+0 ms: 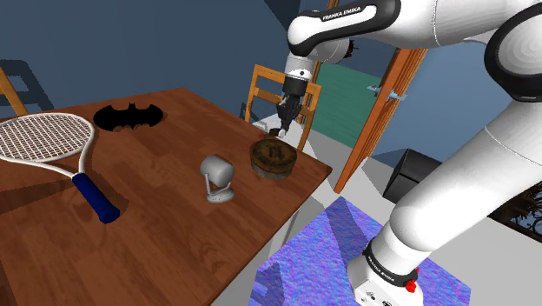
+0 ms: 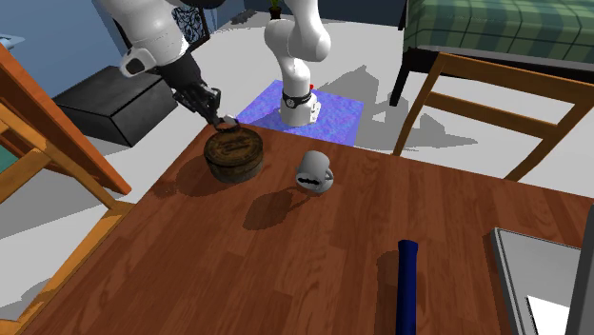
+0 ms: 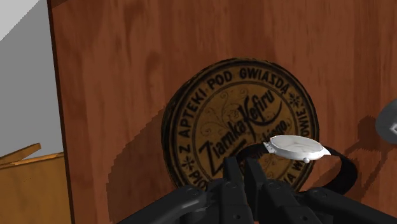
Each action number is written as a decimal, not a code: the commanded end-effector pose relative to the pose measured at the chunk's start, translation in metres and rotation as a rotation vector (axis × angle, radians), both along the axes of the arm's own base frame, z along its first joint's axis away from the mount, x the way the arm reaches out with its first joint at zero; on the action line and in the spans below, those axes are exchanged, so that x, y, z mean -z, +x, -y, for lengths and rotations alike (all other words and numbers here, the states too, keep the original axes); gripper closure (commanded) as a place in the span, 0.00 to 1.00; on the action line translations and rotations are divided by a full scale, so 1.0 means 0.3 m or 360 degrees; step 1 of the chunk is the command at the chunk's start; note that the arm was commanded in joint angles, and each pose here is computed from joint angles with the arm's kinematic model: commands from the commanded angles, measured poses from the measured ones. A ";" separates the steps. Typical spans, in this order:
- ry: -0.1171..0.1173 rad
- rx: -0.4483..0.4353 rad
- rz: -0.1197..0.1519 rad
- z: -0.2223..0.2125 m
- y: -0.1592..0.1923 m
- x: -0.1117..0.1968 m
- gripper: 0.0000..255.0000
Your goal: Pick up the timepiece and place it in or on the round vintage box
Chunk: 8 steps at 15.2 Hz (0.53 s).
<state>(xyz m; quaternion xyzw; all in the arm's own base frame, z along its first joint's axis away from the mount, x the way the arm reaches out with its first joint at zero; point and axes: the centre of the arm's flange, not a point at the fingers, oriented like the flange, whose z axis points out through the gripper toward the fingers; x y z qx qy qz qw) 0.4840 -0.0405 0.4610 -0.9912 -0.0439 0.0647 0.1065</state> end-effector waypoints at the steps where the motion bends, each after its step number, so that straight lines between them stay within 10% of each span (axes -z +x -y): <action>1: 0.0000 0.0000 0.0001 0.000 0.000 0.037 1.00; 8: 0.0000 0.0000 0.0001 0.000 0.000 0.144 1.00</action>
